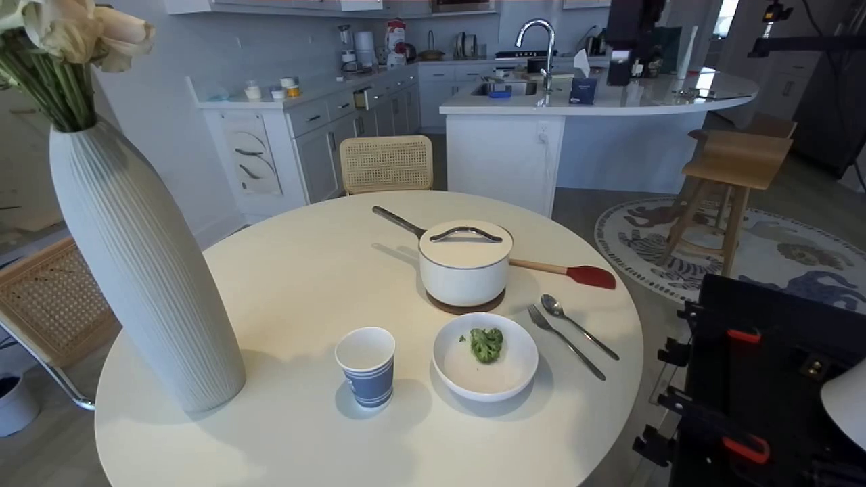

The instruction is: Uncover the white pot

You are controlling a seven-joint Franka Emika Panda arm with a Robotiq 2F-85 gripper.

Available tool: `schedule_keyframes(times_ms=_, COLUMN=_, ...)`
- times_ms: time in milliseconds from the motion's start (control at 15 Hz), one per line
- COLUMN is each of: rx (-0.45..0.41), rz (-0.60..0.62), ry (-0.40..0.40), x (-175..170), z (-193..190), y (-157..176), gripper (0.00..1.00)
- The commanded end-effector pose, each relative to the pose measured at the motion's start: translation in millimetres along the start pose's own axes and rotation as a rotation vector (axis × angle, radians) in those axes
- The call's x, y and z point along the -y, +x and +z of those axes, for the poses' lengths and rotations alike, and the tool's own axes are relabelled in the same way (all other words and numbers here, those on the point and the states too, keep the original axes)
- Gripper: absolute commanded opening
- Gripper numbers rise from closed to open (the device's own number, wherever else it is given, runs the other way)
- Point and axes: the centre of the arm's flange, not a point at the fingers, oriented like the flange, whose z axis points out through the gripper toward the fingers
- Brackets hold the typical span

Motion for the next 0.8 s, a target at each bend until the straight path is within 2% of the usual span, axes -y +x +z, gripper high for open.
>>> schedule_keyframes(times_ms=0, rx=0.016, rz=-0.083, ry=-0.003, x=-10.2, z=40.4, y=51.4, gripper=1.00)
schedule_keyframes(times_ms=533, rx=-0.001, rz=-0.289, ry=0.029, x=-74.6, z=141.4, y=145.1, gripper=1.00)
schedule_keyframes(times_ms=733, rx=-0.011, rz=-0.356, ry=0.038, x=-86.5, z=170.3, y=176.4, gripper=1.00)
